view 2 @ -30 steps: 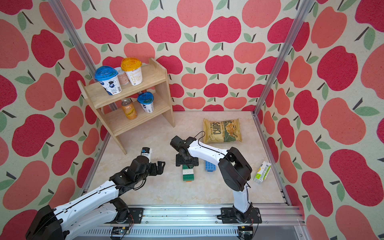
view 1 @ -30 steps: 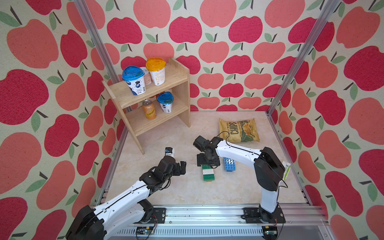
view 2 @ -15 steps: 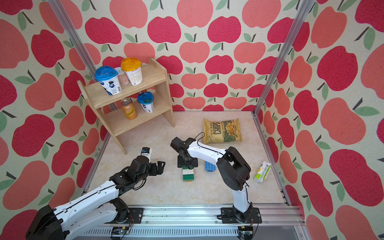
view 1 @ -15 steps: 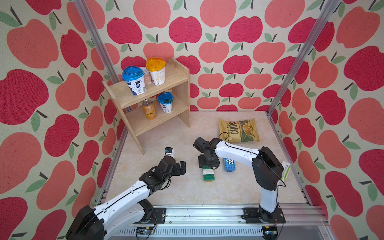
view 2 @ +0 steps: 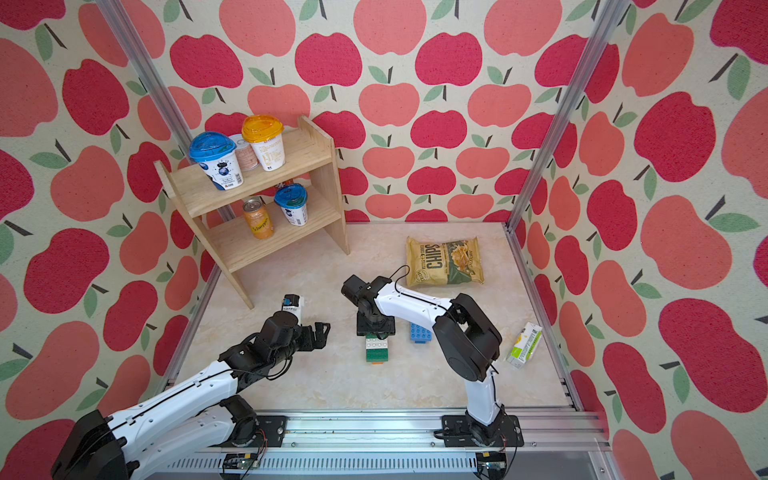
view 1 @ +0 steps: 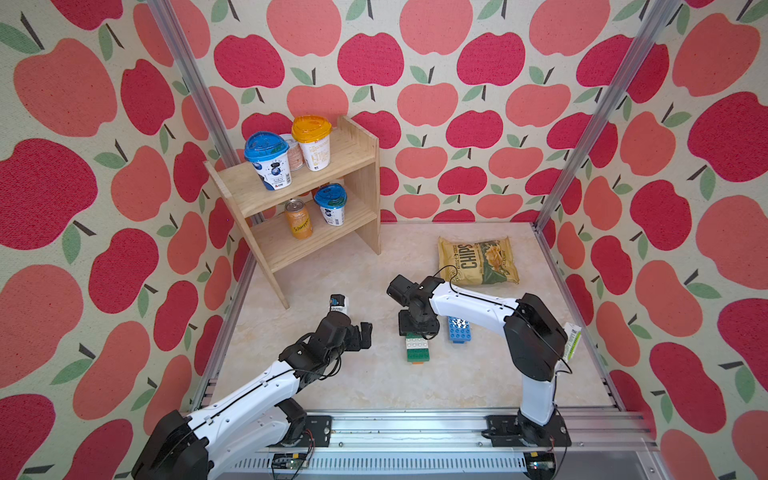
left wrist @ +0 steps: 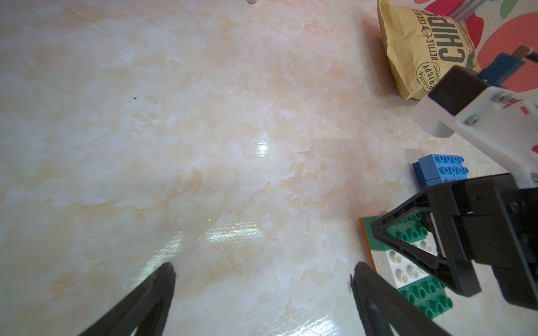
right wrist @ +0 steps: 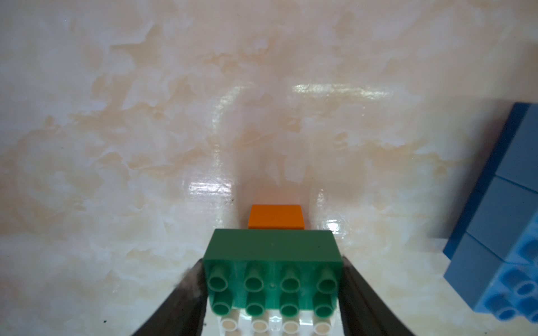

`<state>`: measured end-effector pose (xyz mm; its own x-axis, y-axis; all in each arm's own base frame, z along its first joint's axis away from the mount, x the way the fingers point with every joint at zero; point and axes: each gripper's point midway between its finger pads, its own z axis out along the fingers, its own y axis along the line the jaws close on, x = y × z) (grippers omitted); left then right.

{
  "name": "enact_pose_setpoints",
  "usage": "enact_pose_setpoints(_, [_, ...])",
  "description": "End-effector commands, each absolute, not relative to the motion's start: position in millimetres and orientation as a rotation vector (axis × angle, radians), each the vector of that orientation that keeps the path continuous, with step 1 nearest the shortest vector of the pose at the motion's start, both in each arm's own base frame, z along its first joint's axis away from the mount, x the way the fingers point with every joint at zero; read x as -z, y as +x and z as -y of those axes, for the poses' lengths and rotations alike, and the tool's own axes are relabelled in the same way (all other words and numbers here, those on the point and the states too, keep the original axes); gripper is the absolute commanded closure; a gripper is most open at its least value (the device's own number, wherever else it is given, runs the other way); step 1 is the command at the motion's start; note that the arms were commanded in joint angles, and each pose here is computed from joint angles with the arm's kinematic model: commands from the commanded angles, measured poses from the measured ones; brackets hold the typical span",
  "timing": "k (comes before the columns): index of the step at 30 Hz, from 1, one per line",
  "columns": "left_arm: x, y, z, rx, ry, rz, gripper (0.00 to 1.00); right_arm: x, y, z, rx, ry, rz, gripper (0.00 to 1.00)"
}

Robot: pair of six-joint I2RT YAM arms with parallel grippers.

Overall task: Assemble a rectangle with lego
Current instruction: Assemble the lego brick with the lego brick.

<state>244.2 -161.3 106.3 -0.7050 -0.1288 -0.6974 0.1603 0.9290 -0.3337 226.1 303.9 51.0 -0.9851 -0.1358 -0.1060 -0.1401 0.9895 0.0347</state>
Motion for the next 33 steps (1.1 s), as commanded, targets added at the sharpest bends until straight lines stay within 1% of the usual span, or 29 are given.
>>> enact_pose_setpoints(1, [-109.6, 247.9, 157.2, 0.451, 0.004, -2.302, 0.03, -20.6, 206.8, -285.6, 0.061, -0.187, -3.133, 0.63])
enact_pose_setpoints(5, [-108.6, 247.4, 156.7, 0.448, 0.004, -2.304, 0.03, -0.1, 194.2, -279.4, 0.098, -0.178, -3.195, 0.76])
enact_pose_setpoints(9, [-107.8, 246.9, 155.7, 0.447, 0.000, -2.305, 0.03, 20.0, 179.8, -272.2, 0.137, -0.178, -3.258, 0.84])
enact_pose_setpoints(13, [-106.9, 247.0, 155.7, 0.445, 0.000, -2.308, 0.03, 33.2, 172.3, -262.8, 0.234, -0.183, -3.288, 0.89])
enact_pose_setpoints(16, [-107.6, 247.1, 155.4, 0.447, -0.002, -2.307, 0.03, 28.5, 175.9, -268.6, 0.197, -0.187, -3.266, 0.88])
enact_pose_setpoints(18, [-108.2, 246.8, 155.0, 0.447, -0.002, -2.306, 0.03, 18.7, 182.8, -273.6, 0.166, -0.190, -3.229, 0.86])
enact_pose_setpoints(21, [-109.2, 246.5, 153.3, 0.442, -0.006, -2.303, 0.03, -0.1, 196.4, -278.9, 0.132, -0.189, -3.159, 0.78])
enact_pose_setpoints(24, [-111.3, 246.1, 151.6, 0.440, -0.010, -2.297, 0.03, -19.1, 208.3, -284.4, 0.088, -0.192, -3.090, 0.67])
enact_pose_setpoints(26, [-112.2, 245.6, 151.2, 0.440, -0.010, -2.294, 0.03, -29.7, 216.1, -287.2, 0.066, -0.189, -3.049, 0.55])
enact_pose_setpoints(29, [-114.2, 245.5, 150.4, 0.440, -0.011, -2.289, 0.03, -42.9, 222.7, -293.5, 0.015, -0.196, -3.008, 0.33])
enact_pose_setpoints(31, [-115.9, 245.3, 150.2, 0.440, -0.008, -2.286, 0.03, -48.9, 224.9, -297.5, -0.018, -0.199, -2.995, 0.23])
enact_pose_setpoints(33, [-116.8, 244.8, 149.4, 0.435, -0.007, -2.287, 0.03, -54.0, 226.8, -300.2, -0.042, -0.204, -2.977, 0.18])
